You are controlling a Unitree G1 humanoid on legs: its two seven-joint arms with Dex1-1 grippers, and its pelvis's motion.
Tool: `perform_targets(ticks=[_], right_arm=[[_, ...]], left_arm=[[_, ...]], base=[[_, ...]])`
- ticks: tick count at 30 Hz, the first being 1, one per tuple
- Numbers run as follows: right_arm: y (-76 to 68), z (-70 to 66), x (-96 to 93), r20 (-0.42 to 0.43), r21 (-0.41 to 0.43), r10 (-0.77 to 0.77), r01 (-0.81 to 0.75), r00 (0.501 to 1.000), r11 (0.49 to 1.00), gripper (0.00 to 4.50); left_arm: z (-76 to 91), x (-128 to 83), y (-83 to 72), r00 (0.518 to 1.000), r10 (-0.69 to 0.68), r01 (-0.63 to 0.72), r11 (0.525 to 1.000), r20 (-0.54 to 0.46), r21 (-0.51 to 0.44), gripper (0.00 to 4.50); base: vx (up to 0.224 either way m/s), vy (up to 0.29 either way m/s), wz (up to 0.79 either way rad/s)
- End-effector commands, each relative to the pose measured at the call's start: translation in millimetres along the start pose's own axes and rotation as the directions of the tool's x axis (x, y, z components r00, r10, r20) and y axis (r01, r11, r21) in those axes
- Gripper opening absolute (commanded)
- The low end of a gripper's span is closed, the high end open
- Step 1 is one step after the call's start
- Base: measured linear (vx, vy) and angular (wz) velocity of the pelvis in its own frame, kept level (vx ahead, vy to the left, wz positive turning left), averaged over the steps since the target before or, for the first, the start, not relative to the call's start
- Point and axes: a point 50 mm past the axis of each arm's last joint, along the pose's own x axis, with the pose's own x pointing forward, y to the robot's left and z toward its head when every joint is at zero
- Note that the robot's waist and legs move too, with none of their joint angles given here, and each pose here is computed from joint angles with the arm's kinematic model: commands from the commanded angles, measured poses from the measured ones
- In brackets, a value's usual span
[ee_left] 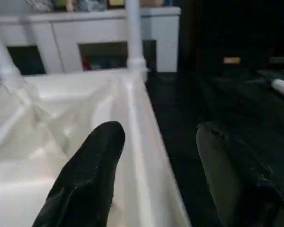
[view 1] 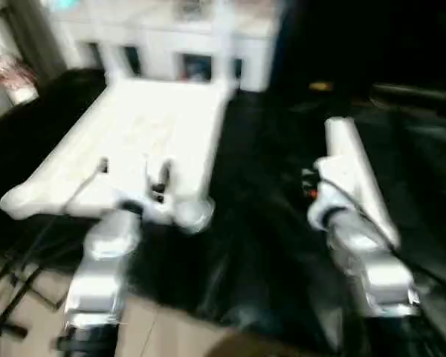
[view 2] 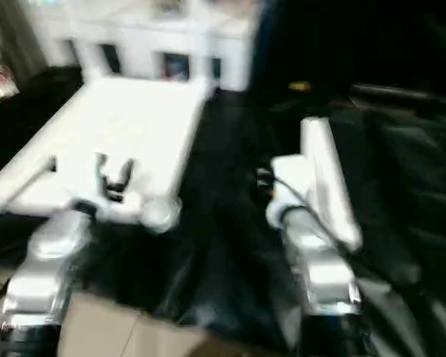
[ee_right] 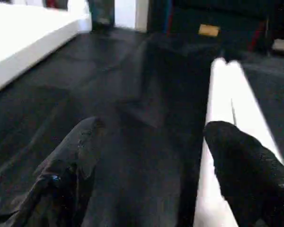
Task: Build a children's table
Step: Rotate table base, then pick table leg
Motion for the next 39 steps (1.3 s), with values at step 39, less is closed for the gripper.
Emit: perform_targets(ticks=[39], right_arm=[[-50.5, 13.7, -11.7, -0.399, 0.063, -0.123, 0.162, 0.909, 0.985, 4.5]], left_arm=[[11.9, -32, -22.5, 0.666, -0.733, 0.736, 0.676, -0.14, -0.041, 4.48]], base=[[0.001, -0.001, 0.0]])
